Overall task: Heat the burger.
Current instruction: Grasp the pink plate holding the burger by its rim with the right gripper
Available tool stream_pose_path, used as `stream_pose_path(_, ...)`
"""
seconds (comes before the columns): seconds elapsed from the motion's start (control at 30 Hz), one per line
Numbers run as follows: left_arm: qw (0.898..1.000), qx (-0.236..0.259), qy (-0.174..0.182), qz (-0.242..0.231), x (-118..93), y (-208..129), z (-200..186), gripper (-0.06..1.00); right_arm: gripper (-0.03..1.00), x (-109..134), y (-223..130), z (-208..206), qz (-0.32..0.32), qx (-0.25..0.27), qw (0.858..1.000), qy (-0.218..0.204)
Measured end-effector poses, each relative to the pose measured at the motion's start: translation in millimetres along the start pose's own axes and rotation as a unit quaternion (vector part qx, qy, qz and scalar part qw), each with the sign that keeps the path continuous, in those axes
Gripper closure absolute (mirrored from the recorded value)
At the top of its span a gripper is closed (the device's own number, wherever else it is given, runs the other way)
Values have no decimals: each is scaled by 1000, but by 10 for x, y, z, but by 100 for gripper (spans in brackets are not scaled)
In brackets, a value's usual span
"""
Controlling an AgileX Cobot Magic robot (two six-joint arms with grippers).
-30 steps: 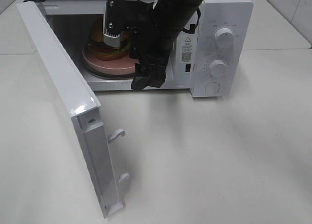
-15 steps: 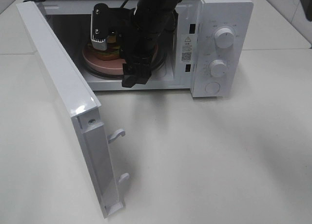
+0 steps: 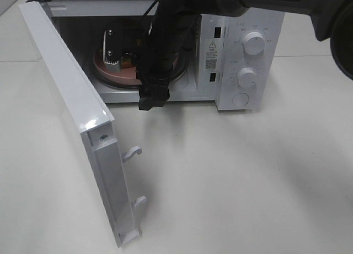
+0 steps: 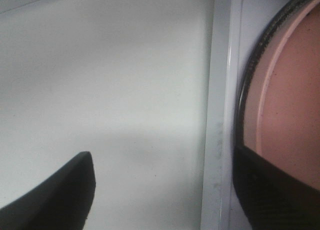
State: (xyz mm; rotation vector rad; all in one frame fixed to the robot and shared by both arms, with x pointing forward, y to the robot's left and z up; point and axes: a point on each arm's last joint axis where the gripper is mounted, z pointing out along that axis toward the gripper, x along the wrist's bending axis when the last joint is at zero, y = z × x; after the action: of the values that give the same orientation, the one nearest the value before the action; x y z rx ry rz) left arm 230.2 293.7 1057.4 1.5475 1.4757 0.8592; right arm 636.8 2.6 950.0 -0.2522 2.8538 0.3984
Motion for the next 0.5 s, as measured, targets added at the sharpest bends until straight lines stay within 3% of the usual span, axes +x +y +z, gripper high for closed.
stream_pose_path(0.5,1000,0,0,0,0,0,0,-4,21,-99,-117,-6,13,-3,1000,-22)
